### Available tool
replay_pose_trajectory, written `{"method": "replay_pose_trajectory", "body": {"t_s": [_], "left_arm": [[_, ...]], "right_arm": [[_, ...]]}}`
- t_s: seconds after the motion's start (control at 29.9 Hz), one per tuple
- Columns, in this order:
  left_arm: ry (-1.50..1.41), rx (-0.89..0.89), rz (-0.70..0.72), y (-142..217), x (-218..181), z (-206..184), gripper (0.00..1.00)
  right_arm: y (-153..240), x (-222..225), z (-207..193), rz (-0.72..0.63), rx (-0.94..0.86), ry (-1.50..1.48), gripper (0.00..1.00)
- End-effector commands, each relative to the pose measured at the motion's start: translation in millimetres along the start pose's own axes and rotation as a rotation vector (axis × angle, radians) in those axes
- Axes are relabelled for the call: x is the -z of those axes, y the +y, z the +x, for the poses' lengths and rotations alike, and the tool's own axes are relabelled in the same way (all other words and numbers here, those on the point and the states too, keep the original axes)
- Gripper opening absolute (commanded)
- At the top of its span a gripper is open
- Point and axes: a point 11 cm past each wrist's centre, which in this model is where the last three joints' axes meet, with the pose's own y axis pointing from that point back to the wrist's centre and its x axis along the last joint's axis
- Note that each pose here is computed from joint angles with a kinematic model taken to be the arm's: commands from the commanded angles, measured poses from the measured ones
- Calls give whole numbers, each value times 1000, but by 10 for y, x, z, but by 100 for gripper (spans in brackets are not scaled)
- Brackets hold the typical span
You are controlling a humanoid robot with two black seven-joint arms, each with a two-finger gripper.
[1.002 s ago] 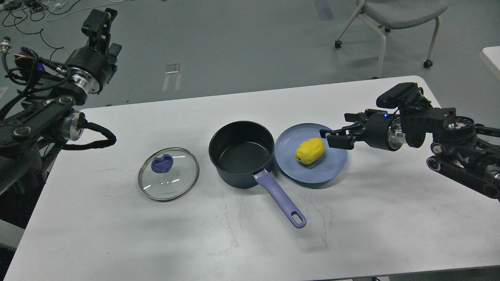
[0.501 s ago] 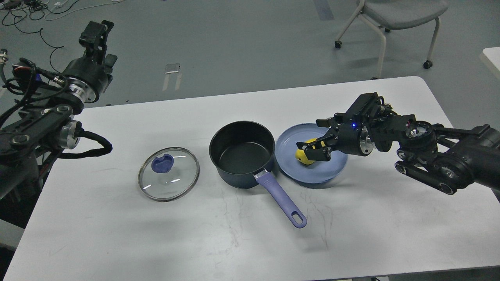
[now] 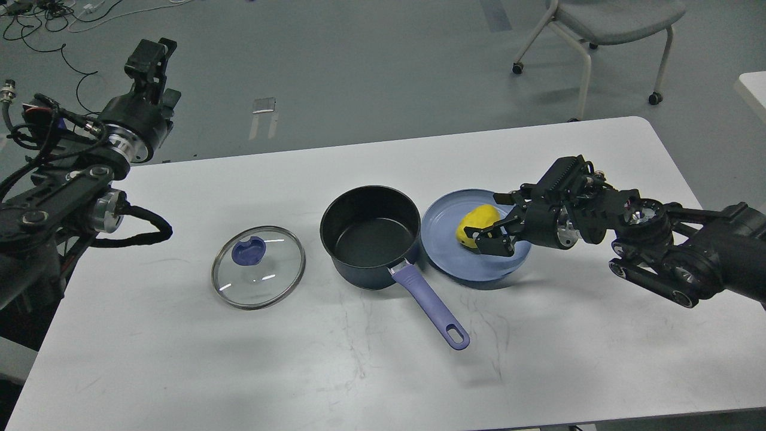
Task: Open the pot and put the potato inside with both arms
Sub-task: 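Lower the right gripper around the yellow potato on the plate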
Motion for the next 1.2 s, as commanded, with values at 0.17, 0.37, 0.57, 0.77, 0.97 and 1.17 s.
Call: {"method": "replay_pose_trajectory", "body": {"t_s": [0.17, 0.37, 0.57, 0.77, 0.97, 1.17], "left_arm": [[-2, -3, 13, 30, 67, 10, 98], [-4, -5, 22, 56, 118, 18, 98], [-5, -6, 24, 59, 126, 18, 98], [-9, -13, 27, 76, 142, 60, 98], [-12, -16, 37, 101, 187, 76, 98], [-11, -16, 34, 117, 212, 71, 98]], "right_arm": [[-45, 86, -75, 19, 15, -2, 96], [-22, 37, -56, 8, 16, 5, 96], [-34, 77, -107, 16, 22, -4, 93], [-41, 90, -124, 18, 23, -11, 92], [-97, 143, -115, 27, 20, -15, 92], [-110, 149, -130, 26, 24, -18, 60]]}}
